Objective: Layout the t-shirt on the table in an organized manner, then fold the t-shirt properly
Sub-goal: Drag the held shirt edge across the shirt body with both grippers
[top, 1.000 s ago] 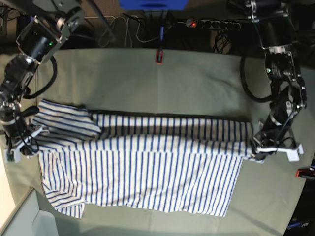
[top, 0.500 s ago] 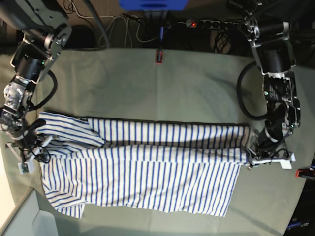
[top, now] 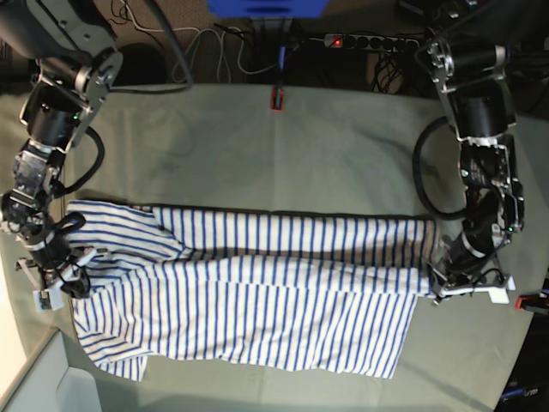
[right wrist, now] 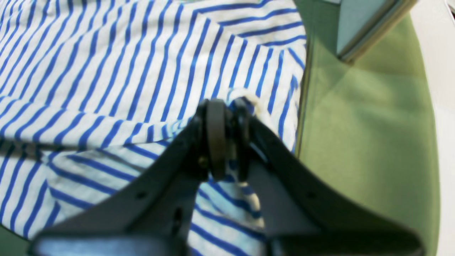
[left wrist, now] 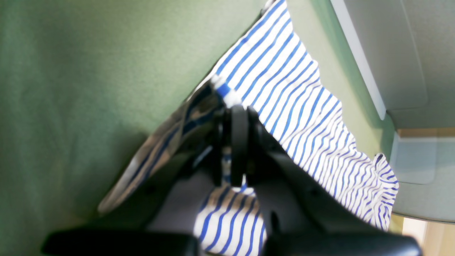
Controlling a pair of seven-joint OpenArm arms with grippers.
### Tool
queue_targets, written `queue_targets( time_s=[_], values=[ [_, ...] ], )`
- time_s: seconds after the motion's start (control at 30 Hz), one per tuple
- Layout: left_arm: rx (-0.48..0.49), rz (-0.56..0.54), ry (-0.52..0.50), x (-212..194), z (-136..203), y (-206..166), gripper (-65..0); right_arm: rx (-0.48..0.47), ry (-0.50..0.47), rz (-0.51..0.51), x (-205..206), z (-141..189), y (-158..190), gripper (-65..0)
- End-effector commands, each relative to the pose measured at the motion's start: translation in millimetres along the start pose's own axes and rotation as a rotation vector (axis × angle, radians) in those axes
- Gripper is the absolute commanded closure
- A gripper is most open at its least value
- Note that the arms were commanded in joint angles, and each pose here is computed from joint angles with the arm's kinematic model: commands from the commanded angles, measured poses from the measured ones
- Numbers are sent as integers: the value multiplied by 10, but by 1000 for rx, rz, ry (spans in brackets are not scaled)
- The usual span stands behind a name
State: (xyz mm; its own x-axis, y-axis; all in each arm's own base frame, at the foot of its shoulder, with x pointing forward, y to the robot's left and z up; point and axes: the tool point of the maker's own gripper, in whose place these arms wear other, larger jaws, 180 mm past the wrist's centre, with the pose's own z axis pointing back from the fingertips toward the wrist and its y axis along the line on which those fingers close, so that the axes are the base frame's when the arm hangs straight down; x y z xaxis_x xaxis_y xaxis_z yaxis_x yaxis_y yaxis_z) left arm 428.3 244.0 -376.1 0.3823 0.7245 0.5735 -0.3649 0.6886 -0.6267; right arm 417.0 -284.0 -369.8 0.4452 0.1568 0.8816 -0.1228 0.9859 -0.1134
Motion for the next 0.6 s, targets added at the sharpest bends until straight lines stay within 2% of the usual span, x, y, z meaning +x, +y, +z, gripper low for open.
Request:
queue_targets(
  time_s=[0.0,0.1,0.2,0.27,0.37,0.47,0.57],
  values=[
    [-39,-14,-49,215,7,-154,-46,-31,-77,10,278,13,-147,-125],
    [-39,-10,-44,194,11,-139,-187,-37,-76,15,282,25,-183,-251],
    [-45,-12,-51,213,26,-162,-333,-45,-80,13,293,40,-216,-338],
    [-44,-6,-55,222,32,-148,-434,-55,-73,25,273,73,-284,-365],
    [-31,-16,-47,126,103,-48,-540,-57,-45,27,127,121,-297,-368],
    [3,-26,-26,-41,178,140,-584,-99,-25,6,-38,247,-471,-368],
    [44,-15,17,-223,165,326,-585,-124,-11,-16,-152,324,-559,-369]
  ],
)
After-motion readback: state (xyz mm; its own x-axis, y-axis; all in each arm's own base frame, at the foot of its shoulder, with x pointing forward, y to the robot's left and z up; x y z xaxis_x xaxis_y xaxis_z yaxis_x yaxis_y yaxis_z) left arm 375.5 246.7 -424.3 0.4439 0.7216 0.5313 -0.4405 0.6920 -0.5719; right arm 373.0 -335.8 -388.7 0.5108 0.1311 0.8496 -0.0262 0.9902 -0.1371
